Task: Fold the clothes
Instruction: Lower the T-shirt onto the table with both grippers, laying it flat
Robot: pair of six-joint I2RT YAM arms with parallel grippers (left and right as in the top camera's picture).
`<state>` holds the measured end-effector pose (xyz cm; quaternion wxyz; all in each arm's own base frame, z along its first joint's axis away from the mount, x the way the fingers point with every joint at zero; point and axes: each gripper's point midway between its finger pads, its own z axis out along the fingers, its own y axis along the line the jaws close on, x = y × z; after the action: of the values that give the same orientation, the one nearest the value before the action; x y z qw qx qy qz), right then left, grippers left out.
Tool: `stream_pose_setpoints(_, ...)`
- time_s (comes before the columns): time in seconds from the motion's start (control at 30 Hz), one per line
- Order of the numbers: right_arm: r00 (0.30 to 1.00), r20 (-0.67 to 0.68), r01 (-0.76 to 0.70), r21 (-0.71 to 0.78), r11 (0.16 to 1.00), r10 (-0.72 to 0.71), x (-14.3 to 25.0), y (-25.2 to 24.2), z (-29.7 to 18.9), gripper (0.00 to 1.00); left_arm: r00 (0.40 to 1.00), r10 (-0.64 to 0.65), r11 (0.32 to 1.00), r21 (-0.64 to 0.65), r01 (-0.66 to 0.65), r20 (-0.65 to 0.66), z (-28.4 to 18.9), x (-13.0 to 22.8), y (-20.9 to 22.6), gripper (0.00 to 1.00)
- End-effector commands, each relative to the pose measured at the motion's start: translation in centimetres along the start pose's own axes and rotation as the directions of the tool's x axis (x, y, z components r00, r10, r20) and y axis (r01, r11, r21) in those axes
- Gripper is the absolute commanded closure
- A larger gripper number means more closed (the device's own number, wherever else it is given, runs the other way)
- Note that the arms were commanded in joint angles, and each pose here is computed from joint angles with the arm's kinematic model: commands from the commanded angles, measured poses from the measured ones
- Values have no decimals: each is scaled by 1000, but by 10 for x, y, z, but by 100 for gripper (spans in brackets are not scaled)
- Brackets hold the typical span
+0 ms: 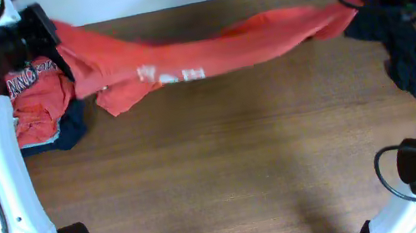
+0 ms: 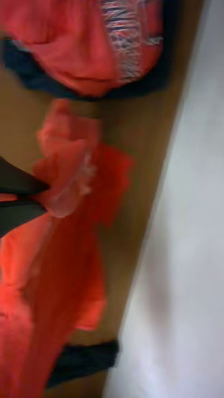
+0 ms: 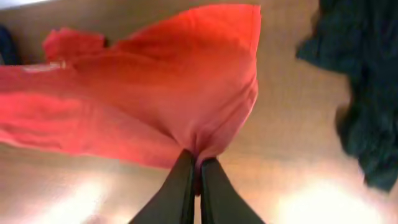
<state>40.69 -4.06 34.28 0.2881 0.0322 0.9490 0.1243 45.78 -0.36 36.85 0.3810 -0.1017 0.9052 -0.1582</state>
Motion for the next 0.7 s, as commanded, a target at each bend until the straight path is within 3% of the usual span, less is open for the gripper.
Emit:
stream_pose_setpoints(0.0,1000,19,-2,90,996,0,18,-1,-41,96,995,0,1000,-6,0,-102,-5,26,-2,100)
stream_pose_setpoints(0.1,999,10,-31,107,994,30,32,2,-54,96,975,-26,999,-43,16,-222,-8,58,0,100)
stream_pose_setpoints(0.33,997,14,-74,153,985,72,54,2,-72,96,933,-33,984,-173,-31,-358,-18,96,11,99)
stream_pose_setpoints(0.67,984,-130,-91,232,968,124,144,-5,-71,96,911,-50,977,-208,-40,-409,-26,114,16,99)
